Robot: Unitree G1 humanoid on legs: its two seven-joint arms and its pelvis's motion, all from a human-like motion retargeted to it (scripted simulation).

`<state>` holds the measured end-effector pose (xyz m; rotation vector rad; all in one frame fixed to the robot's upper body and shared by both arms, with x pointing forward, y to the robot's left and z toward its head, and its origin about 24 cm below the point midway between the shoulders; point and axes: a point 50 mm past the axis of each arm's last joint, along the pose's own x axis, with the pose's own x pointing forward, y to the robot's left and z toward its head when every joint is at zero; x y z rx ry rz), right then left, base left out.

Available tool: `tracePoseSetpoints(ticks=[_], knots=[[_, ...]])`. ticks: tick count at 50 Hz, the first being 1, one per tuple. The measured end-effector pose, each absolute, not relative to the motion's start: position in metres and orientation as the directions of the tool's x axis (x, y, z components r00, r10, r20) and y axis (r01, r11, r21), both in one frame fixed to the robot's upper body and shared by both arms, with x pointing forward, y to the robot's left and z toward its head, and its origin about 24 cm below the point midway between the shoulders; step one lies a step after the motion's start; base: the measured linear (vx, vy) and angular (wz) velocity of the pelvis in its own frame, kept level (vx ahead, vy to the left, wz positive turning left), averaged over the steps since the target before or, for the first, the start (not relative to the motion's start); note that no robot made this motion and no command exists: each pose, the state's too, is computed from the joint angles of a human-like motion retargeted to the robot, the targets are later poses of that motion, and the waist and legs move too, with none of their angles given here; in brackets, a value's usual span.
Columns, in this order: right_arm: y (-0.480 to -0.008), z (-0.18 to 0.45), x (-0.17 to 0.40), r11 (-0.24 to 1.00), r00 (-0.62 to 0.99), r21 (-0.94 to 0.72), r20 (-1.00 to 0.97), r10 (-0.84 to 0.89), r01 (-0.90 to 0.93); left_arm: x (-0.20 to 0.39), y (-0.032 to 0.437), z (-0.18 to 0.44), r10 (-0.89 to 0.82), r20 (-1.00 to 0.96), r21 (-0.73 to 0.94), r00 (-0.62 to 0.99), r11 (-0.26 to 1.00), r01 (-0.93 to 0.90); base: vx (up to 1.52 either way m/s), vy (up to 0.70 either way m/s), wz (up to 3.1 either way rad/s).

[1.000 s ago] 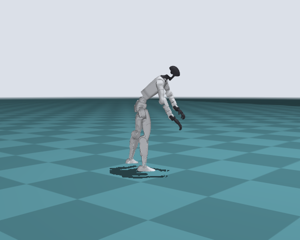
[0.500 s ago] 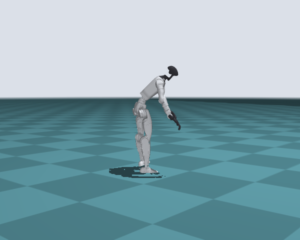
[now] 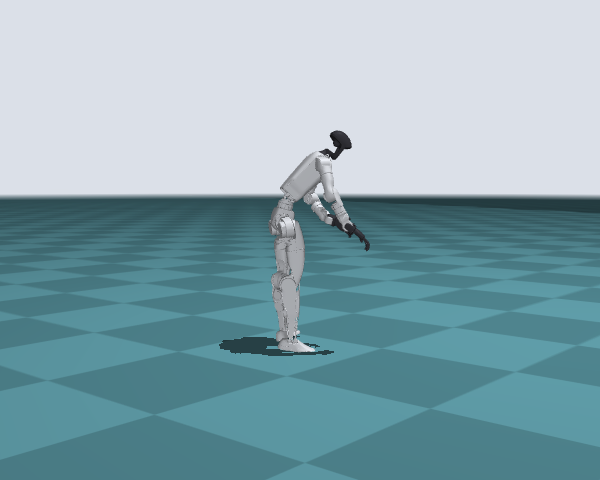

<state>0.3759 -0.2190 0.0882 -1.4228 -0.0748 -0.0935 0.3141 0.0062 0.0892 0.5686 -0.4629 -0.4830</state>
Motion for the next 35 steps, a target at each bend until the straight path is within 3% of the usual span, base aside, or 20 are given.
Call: tracePoseSetpoints(ticks=[5,9,14,17,22,28,35], knots=[[-0.23,0.067,0.354,0.266,0.995,-0.959,0.094,-0.041,0.101,0.317,0.095,0.049,-0.306,0.113,0.428,0.945,0.874,0.232,0.39,0.27,0.51],[-0.235,0.057,0.341,0.362,0.992,-0.925,0.1,-0.073,0.12,0.314,0.192,0.016,0.037,-0.051,0.522,0.998,0.853,-0.005,0.41,0.39,0.91],[-0.241,0.056,0.33,0.445,0.995,-0.89,0.081,-0.054,0.097,0.273,0.312,-0.01,0.551,-0.165,0.658,0.818,0.679,-0.325,0.32,0.15,1.03],[-0.239,0.069,0.332,0.472,0.995,-0.876,0.103,-0.017,0.099,0.246,0.368,-0.001,0.731,-0.17,0.671,0.661,0.577,-0.466,0.24,-0.03,0.9],[-0.238,0.098,0.338,0.453,0.987,-0.884,0.153,0.058,0.11,0.218,0.427,0.032,0.804,-0.127,0.782,0.581,0.442,-0.44,0.19,-0.07,0.91],[-0.245,0.134,0.347,0.338,0.978,-0.93,0.188,0.095,0.146,0.222,0.463,0.089,0.821,-0.055,0.871,0.568,0.317,-0.374,0.1,-0.28,0.89],[-0.248,0.164,0.362,0.207,0.968,-0.954,0.238,0.08,0.218,0.288,0.442,0.17,0.72,0.158,0.914,0.676,0.152,-0.376,-0.04,-0.43,0.76]])
